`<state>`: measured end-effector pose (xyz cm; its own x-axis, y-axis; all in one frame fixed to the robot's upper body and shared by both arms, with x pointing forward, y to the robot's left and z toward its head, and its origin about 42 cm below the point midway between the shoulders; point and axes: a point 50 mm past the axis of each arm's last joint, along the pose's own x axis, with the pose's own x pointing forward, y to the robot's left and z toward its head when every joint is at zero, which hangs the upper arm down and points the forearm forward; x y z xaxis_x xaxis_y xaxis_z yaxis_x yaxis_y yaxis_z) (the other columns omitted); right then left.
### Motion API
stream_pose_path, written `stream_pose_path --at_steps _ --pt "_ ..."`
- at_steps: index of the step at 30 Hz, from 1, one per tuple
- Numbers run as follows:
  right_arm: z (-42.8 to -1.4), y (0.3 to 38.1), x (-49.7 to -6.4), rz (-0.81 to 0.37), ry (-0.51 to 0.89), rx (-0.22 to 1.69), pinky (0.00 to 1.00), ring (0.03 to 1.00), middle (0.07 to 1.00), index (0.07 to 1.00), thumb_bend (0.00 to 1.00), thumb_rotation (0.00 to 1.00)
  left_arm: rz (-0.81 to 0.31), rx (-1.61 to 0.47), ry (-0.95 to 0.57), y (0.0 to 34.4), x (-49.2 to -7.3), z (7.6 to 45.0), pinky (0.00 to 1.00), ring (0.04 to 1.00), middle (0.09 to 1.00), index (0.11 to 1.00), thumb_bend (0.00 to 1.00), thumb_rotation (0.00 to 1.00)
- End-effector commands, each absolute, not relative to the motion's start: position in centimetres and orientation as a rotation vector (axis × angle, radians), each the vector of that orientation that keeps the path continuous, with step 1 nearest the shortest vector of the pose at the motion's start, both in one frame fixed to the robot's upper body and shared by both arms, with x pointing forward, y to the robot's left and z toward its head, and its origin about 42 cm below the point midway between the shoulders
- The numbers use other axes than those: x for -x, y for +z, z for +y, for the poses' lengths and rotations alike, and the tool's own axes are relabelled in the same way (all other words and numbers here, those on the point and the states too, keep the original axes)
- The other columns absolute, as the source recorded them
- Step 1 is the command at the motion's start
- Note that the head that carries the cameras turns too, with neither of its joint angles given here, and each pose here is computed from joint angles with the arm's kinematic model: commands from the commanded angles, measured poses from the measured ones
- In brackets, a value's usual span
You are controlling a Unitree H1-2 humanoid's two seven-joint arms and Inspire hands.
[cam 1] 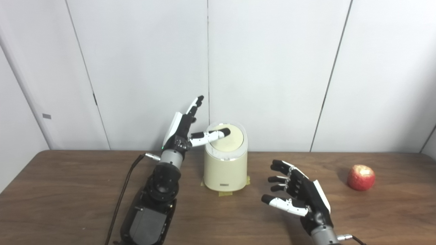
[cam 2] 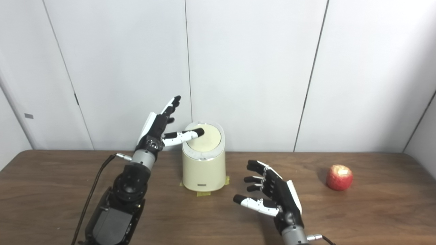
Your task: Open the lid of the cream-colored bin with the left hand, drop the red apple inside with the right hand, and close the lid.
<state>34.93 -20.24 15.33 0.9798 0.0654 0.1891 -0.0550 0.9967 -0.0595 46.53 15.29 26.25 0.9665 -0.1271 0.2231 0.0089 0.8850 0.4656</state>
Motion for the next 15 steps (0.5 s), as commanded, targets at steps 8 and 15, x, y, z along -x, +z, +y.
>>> stream_pose_path --at_steps 8,15 --pt "-19.5 17.6 -35.0 -0.291 0.069 0.044 0.55 0.677 0.788 0.761 0.82 0.17 -0.382 -0.616 0.009 29.4 -48.7 14.0 0.80 0.963 0.973 1.000 0.91 0.26" --pt "-19.2 17.8 -34.7 -0.285 0.071 0.030 0.54 0.674 0.788 0.761 0.82 0.15 -0.360 -0.638 0.017 28.9 -49.1 14.2 0.80 0.976 0.981 1.000 0.88 0.24"
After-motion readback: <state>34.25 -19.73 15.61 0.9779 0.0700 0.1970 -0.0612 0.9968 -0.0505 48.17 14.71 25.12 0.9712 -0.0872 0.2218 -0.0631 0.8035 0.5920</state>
